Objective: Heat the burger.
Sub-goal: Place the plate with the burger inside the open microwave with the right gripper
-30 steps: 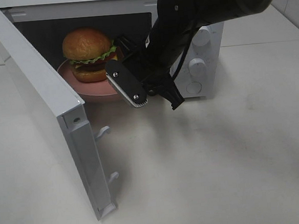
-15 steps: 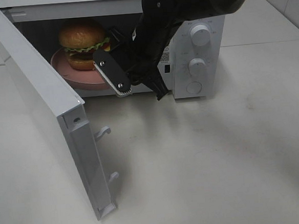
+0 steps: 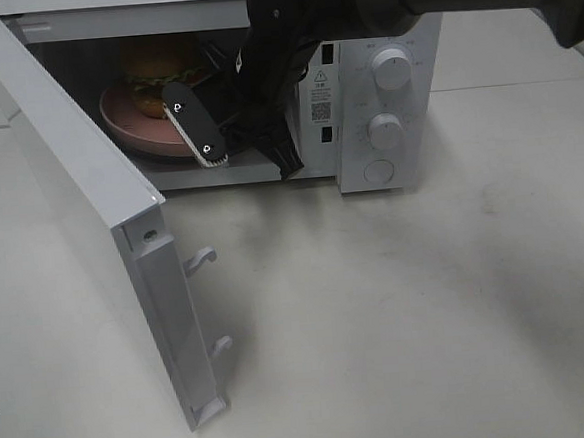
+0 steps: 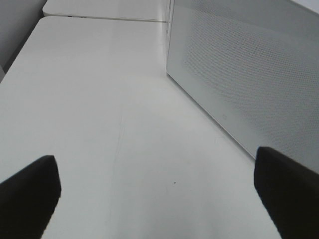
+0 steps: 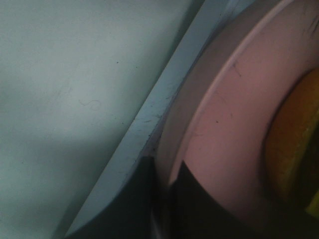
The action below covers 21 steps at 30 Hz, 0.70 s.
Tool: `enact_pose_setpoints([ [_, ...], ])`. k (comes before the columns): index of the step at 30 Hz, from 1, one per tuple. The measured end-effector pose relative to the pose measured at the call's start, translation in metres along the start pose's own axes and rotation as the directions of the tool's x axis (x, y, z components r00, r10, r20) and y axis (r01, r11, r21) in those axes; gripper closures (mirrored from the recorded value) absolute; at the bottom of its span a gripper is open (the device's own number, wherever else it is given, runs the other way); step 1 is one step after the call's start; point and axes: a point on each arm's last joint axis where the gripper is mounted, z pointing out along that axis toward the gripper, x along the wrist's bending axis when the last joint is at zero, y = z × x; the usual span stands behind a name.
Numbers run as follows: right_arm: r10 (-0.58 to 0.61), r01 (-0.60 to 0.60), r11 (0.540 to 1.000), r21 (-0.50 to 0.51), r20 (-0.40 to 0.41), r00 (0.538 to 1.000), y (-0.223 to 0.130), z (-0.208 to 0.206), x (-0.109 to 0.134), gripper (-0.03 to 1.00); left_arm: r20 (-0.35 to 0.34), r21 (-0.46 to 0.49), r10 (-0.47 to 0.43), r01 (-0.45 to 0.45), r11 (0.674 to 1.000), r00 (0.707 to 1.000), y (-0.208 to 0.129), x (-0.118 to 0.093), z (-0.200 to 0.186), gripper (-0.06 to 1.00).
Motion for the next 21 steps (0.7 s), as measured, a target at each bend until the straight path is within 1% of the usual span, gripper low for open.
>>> enact_pose_setpoints([
  [3, 0.023, -0.023, 1.000, 0.009, -0.005, 1.000, -0.001, 0.010, -0.002, 0.89, 0.000, 0.000, 0.000, 0.000, 1.000, 1.000, 0.000, 0.000, 0.000, -0.03],
  [8, 0.024, -0.024, 1.000, 0.012, 0.001, 1.000, -0.001, 0.021, -0.004, 0.89, 0.000, 0.000, 0.000, 0.000, 1.000, 1.000, 0.000, 0.000, 0.000, -0.03],
  [11, 0.031, -0.031, 0.999, 0.012, 0.005, 1.000, -0.001, 0.030, -0.003, 0.87, 0.000, 0.000, 0.000, 0.000, 1.000, 1.000, 0.000, 0.000, 0.000, -0.03],
  [12, 0.038, -0.038, 0.999, 0.011, 0.009, 0.999, -0.001, 0.032, -0.002, 0.84, 0.000, 0.000, 0.000, 0.000, 1.000, 1.000, 0.000, 0.000, 0.000, -0.03],
  [13, 0.038, -0.038, 0.999, 0.011, 0.009, 0.999, -0.001, 0.032, -0.002, 0.84, 0.000, 0.000, 0.000, 0.000, 1.000, 1.000, 0.000, 0.000, 0.000, -0.03],
  [15, 0.075, -0.076, 0.997, 0.009, 0.056, 0.996, -0.003, 0.032, -0.008, 0.77, 0.000, 0.000, 0.000, 0.000, 1.000, 1.000, 0.000, 0.000, 0.000, -0.03],
  [16, 0.075, -0.076, 0.997, 0.009, 0.056, 0.996, -0.003, 0.032, -0.008, 0.77, 0.000, 0.000, 0.000, 0.000, 1.000, 1.000, 0.000, 0.000, 0.000, -0.03],
  [17, 0.098, -0.099, 0.995, 0.007, 0.084, 0.992, -0.005, 0.031, -0.011, 0.70, 0.000, 0.000, 0.000, 0.000, 1.000, 1.000, 0.000, 0.000, 0.000, -0.03],
  [18, 0.108, -0.109, 0.994, 0.007, 0.093, 0.990, -0.006, 0.030, -0.013, 0.66, 0.000, 0.000, 0.000, 0.000, 1.000, 1.000, 0.000, 0.000, 0.000, -0.03],
  [19, 0.108, -0.109, 0.994, 0.007, 0.093, 0.990, -0.006, 0.030, -0.013, 0.66, 0.000, 0.000, 0.000, 0.000, 1.000, 1.000, 0.000, 0.000, 0.000, -0.03],
  [20, 0.123, -0.124, 0.992, 0.008, 0.096, 0.988, -0.009, 0.030, -0.013, 0.58, 0.000, 0.000, 0.000, 0.000, 1.000, 1.000, 0.000, 0.000, 0.000, -0.03],
  [21, 0.135, -0.136, 0.991, 0.009, 0.093, 0.986, -0.010, 0.030, -0.013, 0.53, 0.000, 0.000, 0.000, 0.000, 1.000, 1.000, 0.000, 0.000, 0.000, -0.03],
])
